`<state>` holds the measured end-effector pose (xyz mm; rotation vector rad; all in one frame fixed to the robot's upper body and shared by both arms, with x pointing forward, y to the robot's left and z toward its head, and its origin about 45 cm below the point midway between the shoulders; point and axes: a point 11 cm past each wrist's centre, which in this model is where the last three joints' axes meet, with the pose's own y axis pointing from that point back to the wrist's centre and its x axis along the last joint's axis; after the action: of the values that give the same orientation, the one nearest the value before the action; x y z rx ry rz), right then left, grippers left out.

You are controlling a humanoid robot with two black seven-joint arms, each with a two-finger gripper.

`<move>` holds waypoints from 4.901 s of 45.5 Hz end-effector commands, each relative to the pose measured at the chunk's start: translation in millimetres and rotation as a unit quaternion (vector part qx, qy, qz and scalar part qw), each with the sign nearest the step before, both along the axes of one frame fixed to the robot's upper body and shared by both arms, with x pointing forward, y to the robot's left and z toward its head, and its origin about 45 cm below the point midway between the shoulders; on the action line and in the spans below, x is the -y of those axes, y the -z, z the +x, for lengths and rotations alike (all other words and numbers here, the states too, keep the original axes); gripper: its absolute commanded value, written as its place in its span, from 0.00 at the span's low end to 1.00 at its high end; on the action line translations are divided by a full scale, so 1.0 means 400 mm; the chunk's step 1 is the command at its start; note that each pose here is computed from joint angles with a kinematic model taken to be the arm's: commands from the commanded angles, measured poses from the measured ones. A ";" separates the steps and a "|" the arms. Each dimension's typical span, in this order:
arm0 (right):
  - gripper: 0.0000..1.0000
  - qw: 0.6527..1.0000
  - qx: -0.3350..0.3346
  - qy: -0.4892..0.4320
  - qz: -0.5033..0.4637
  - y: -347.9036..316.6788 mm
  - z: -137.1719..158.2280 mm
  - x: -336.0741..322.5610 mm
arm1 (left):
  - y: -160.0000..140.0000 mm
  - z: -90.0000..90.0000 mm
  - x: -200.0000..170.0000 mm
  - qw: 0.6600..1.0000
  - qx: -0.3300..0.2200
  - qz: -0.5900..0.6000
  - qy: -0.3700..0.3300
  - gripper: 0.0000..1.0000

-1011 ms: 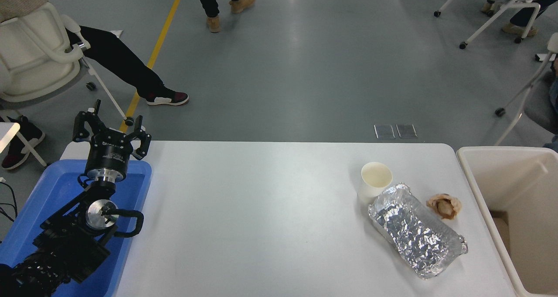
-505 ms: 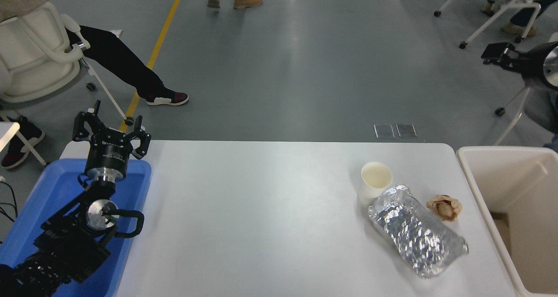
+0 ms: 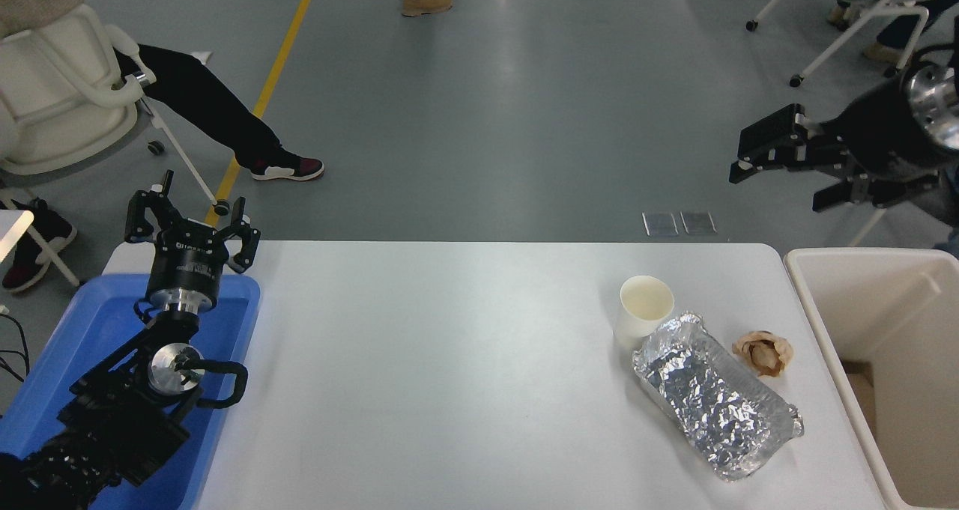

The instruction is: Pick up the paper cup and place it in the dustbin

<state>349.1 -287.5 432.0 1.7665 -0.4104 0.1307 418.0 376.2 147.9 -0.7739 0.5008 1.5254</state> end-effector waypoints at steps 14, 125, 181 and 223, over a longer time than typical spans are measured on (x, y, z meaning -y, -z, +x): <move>1.00 0.998 -0.037 -0.040 -0.015 -0.013 -0.034 -0.051 | 0.002 -0.001 0.001 1.000 -0.001 0.000 0.000 0.99; 0.09 0.994 0.052 0.043 -0.085 0.807 0.131 -0.048 | 0.000 0.000 0.002 1.000 0.000 -0.001 0.001 0.99; 0.00 0.994 0.099 0.040 -0.020 0.160 0.129 0.090 | 0.002 -0.001 -0.001 1.000 -0.001 0.000 0.000 0.99; 0.00 0.990 0.135 0.044 -0.011 0.020 0.125 0.117 | 0.002 -0.001 0.002 1.000 -0.001 0.000 0.001 0.99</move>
<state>396.8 -327.8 418.0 1.7278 -0.6580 0.3046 417.5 376.3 147.3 -0.7720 0.5015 1.5259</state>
